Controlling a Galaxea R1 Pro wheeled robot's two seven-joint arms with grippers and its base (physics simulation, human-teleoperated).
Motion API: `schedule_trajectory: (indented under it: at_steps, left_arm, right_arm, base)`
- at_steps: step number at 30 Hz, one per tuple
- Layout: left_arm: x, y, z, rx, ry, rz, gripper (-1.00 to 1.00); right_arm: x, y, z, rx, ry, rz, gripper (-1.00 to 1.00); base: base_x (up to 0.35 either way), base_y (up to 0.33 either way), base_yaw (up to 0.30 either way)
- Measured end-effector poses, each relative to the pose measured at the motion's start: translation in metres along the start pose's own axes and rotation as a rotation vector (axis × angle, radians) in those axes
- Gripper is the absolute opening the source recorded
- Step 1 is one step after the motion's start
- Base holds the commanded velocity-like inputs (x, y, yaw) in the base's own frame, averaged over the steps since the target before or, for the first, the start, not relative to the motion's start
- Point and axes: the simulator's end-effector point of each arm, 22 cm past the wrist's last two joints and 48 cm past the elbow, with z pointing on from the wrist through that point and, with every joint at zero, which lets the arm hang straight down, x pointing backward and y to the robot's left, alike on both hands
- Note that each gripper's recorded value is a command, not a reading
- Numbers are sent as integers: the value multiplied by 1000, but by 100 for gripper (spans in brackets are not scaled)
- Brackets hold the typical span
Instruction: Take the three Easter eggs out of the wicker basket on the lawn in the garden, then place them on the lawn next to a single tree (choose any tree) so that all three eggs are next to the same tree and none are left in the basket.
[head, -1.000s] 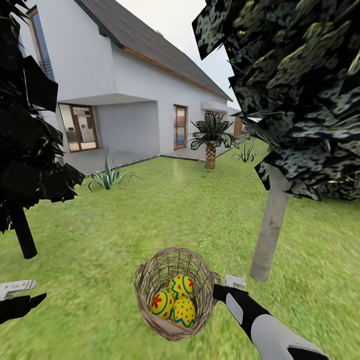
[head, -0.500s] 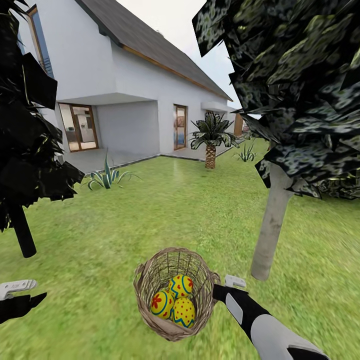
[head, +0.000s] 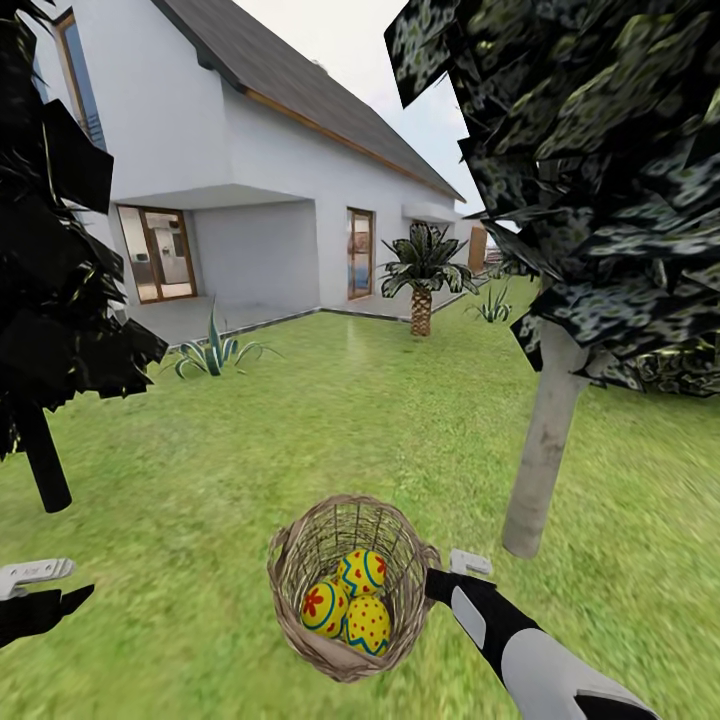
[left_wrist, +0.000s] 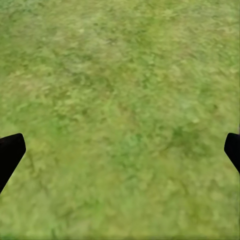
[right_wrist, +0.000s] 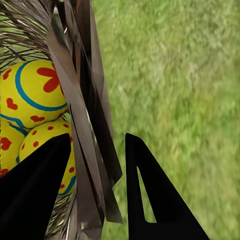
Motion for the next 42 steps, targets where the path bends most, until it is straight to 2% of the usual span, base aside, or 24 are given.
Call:
schedule_trajectory:
  at_steps: [34, 37, 42]
  left_arm:
    - [46, 1, 33, -2, -2, 1, 100]
    - [51, 1, 36, -1, -2, 0, 100]
    - [59, 1, 41, -2, -2, 0, 100]
  right_arm:
    - [37, -14, 41, 2, 3, -1, -100]
    - [46, -16, 45, 3, 26, 1, -100]
    - [68, -15, 50, -23, 101, 5, -100]
  base:
    - [0, 0, 0]
    - [0, 0, 0]
    - [0, 0, 0]
